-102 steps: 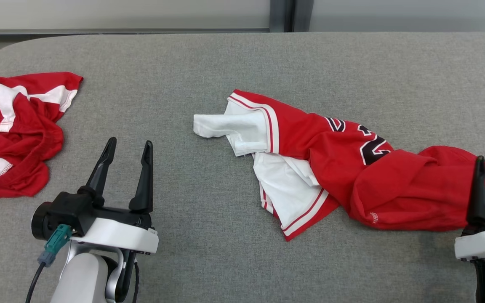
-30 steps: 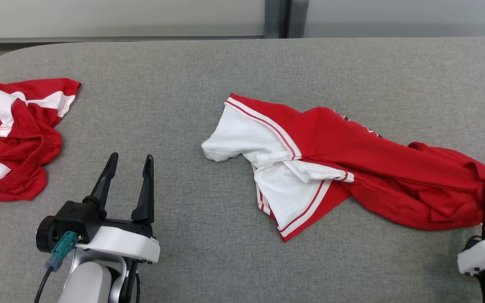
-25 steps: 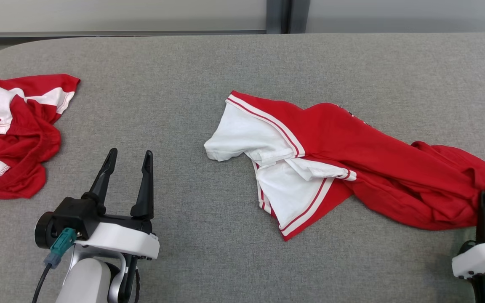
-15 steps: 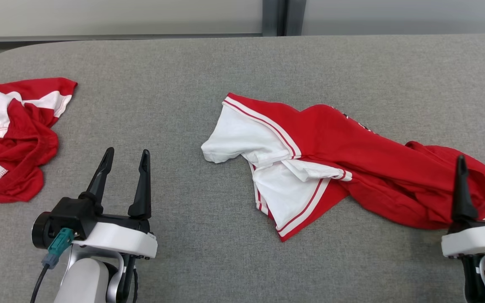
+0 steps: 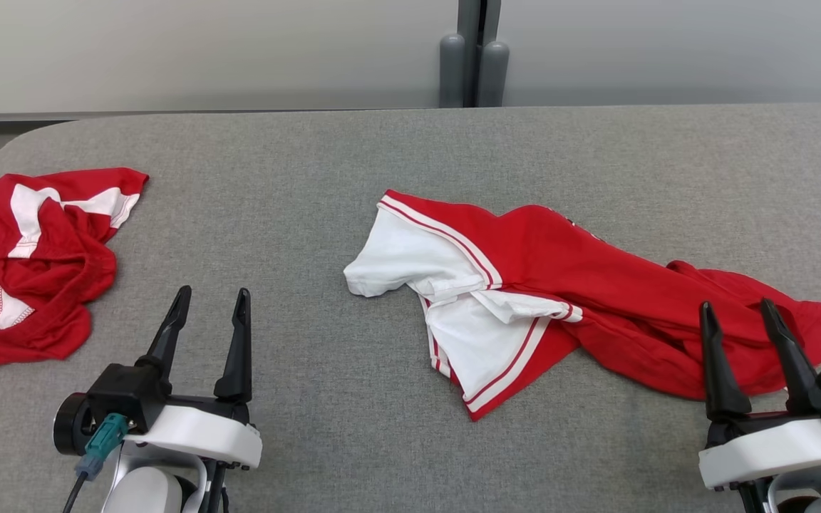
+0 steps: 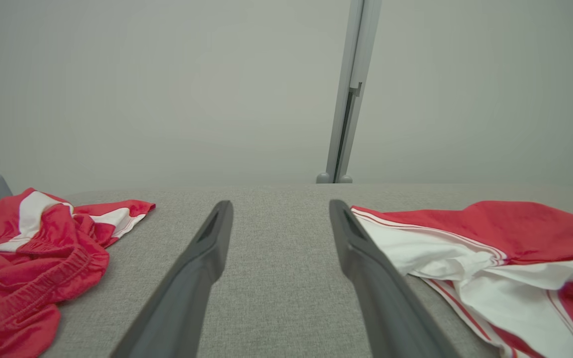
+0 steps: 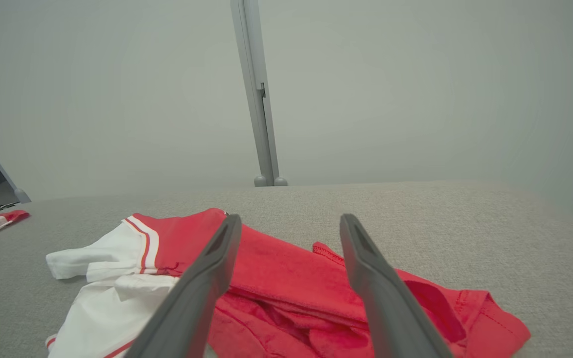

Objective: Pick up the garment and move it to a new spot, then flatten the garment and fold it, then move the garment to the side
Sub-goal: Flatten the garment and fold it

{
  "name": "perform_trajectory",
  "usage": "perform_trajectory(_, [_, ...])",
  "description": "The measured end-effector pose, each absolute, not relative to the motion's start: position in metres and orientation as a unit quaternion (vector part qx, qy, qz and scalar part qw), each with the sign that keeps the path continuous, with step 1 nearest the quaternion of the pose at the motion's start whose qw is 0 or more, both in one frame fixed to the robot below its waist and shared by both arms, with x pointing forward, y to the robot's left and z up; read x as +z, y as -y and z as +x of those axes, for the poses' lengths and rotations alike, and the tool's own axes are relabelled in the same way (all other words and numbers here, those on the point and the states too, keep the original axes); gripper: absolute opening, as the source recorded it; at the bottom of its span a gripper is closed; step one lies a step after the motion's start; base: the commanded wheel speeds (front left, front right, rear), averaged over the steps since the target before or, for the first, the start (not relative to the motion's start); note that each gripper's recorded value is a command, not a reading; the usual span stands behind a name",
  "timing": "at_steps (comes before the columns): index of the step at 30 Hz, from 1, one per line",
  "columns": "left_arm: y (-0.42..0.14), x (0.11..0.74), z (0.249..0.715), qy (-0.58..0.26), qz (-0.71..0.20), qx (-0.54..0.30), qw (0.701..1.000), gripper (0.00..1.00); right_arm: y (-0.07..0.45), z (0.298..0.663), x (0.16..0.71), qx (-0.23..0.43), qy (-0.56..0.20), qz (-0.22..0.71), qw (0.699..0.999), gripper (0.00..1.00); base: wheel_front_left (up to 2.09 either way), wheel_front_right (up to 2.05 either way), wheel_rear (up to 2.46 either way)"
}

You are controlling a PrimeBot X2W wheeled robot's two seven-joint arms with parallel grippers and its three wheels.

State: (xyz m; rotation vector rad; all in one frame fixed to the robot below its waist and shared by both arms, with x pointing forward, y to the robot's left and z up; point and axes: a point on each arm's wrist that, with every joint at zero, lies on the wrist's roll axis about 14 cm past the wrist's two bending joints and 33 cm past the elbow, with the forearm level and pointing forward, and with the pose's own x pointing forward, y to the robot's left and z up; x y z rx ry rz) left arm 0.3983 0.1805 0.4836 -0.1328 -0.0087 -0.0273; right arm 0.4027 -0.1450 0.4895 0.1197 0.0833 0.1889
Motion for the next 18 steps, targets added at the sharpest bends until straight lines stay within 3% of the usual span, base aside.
perform_trajectory(14, [-0.178,0.482,0.397,0.001,-0.066,-0.018,0.998,1.0,0.144,0.398,0.491,0.094,-0.045,0.064,0.993,1.0,0.0,0.0,0.0])
perform_trajectory(18, [-0.16,0.481,0.406,-0.012,-0.069,-0.052,0.996,1.0,0.143,0.399,0.488,0.095,-0.05,0.065,0.992,1.0,0.0,0.0,0.0])
